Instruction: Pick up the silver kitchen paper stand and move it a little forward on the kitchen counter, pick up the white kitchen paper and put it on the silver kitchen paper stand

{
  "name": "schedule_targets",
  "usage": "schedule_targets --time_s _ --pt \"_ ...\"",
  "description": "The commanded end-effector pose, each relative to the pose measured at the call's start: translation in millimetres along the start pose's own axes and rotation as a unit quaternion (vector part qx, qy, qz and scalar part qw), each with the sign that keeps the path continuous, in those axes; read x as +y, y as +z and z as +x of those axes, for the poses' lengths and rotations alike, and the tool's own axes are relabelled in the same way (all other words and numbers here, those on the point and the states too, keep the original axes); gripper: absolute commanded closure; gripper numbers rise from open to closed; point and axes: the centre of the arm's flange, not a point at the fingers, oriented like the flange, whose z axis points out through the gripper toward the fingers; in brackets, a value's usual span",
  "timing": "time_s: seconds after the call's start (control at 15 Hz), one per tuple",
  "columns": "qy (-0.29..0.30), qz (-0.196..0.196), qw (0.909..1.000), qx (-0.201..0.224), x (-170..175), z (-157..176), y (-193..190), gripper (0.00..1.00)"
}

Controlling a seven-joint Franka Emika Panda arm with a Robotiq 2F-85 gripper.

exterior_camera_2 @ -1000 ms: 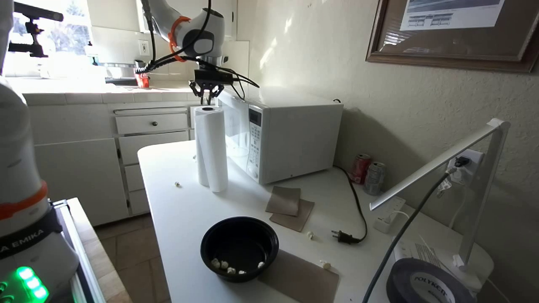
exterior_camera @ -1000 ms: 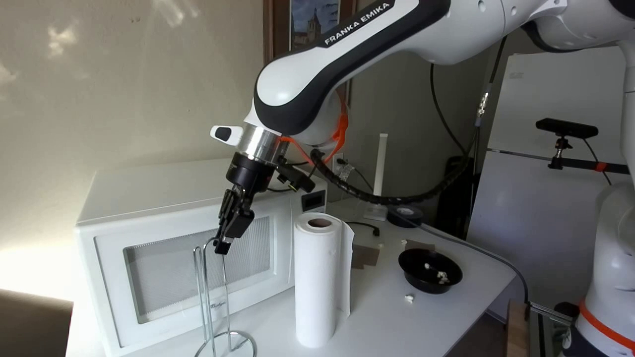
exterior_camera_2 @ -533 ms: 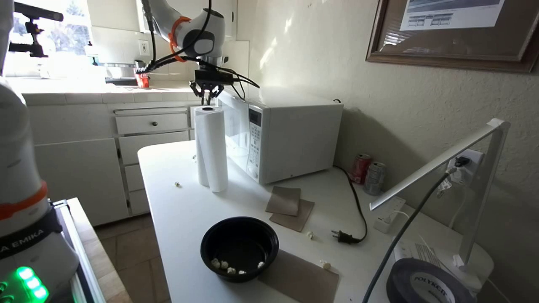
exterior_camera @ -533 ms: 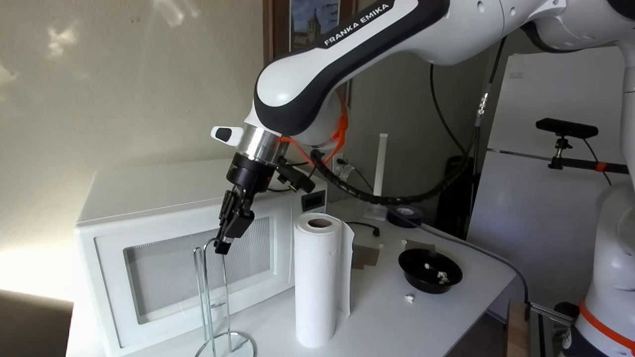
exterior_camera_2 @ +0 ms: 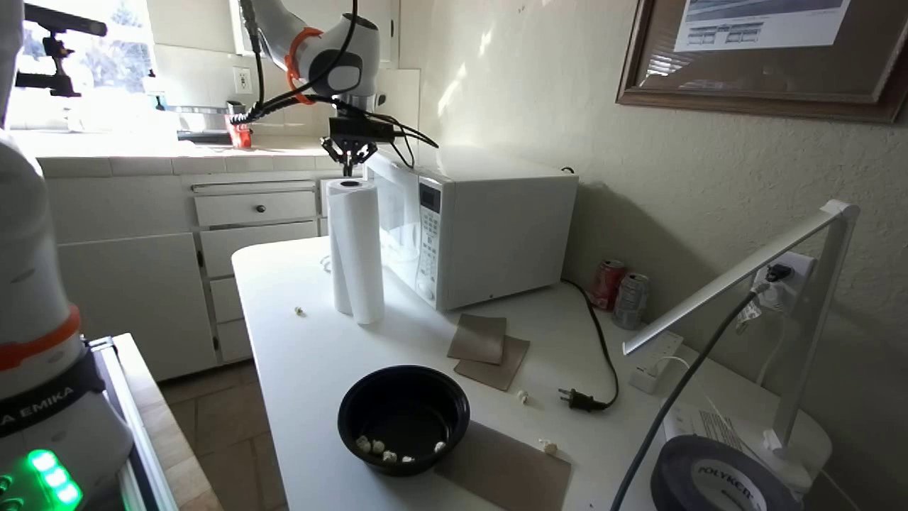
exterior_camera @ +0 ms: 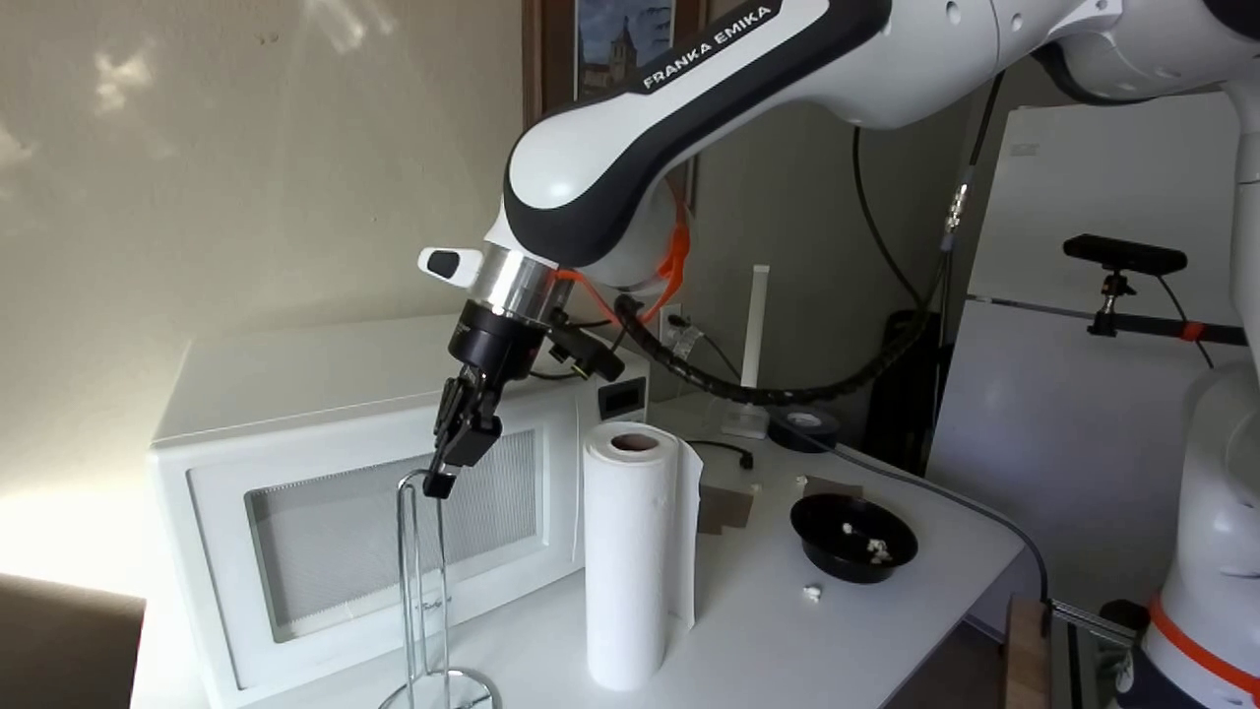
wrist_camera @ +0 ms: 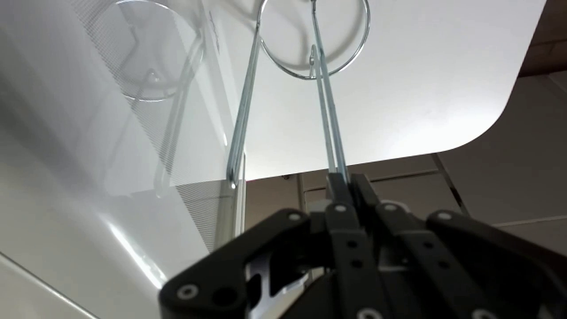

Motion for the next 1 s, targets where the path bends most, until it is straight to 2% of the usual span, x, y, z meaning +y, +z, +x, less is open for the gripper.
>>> schedule_targets --time_s 0.0,0.53,0.93 --pt "0.0 0.003 1.0 0.009 2.5 -0.6 6.5 0.97" --pt "0.026 -0.012 0.9996 0.001 -11.4 3.0 3.0 0.98" --pt "0.062 -0.057 0.9964 -0.011 -31.1 2.5 3.6 0.98"
